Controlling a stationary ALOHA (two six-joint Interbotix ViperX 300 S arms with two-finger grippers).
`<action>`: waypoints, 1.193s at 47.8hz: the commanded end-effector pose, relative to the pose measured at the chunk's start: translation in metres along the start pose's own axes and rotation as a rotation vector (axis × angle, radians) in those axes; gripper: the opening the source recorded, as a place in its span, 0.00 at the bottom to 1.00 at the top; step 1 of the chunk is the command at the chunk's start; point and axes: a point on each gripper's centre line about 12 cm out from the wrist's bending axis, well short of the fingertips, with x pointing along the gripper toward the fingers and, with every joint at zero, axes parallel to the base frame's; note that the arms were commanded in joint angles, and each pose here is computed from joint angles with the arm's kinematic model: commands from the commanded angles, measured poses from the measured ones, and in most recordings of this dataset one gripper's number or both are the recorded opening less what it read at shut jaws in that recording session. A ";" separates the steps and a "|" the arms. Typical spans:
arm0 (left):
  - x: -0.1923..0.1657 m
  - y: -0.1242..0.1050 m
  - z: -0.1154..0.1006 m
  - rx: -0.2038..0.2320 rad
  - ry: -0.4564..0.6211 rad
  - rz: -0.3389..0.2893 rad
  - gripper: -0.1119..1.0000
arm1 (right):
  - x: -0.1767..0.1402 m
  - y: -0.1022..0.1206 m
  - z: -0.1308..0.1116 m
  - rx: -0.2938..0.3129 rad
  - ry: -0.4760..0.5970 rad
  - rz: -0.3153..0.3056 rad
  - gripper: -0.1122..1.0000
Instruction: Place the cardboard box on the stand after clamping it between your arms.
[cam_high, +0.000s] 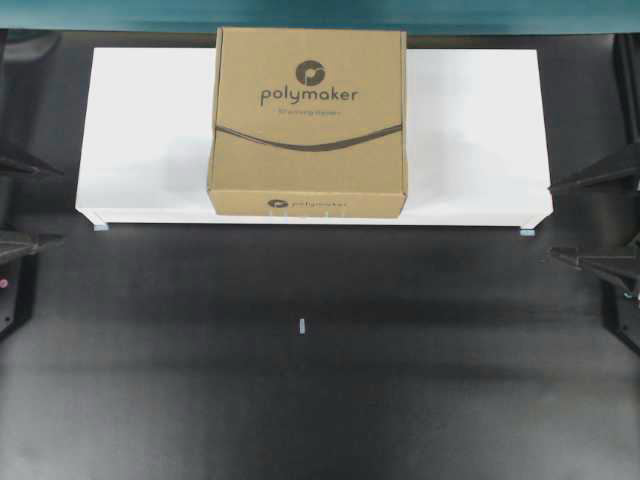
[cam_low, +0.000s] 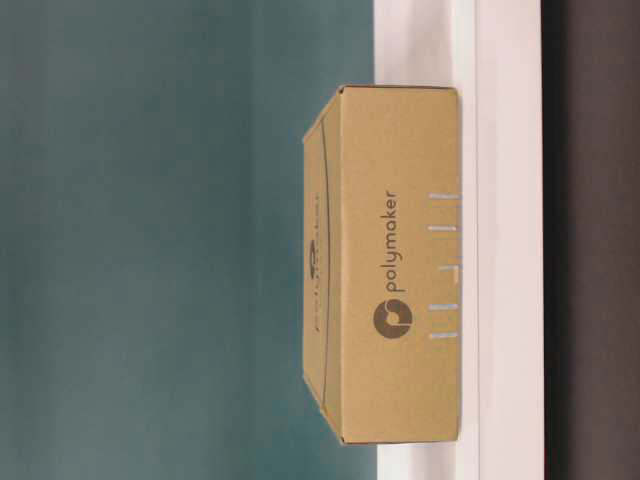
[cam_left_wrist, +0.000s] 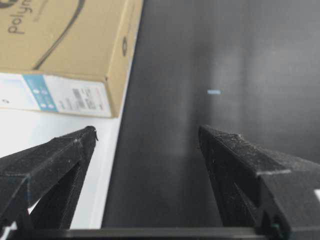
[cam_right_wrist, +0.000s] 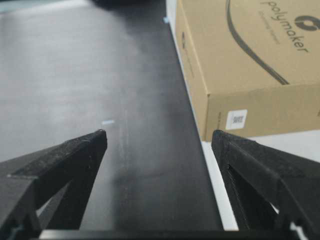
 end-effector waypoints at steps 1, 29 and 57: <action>0.002 0.000 0.004 0.003 -0.006 -0.003 0.82 | 0.001 0.001 -0.002 0.011 -0.002 0.007 0.83; 0.003 -0.001 -0.002 0.000 0.009 -0.003 0.82 | 0.003 0.000 -0.013 0.019 0.005 0.006 0.83; 0.005 -0.001 -0.007 -0.003 0.020 -0.004 0.82 | 0.002 0.000 -0.017 0.019 -0.010 0.007 0.83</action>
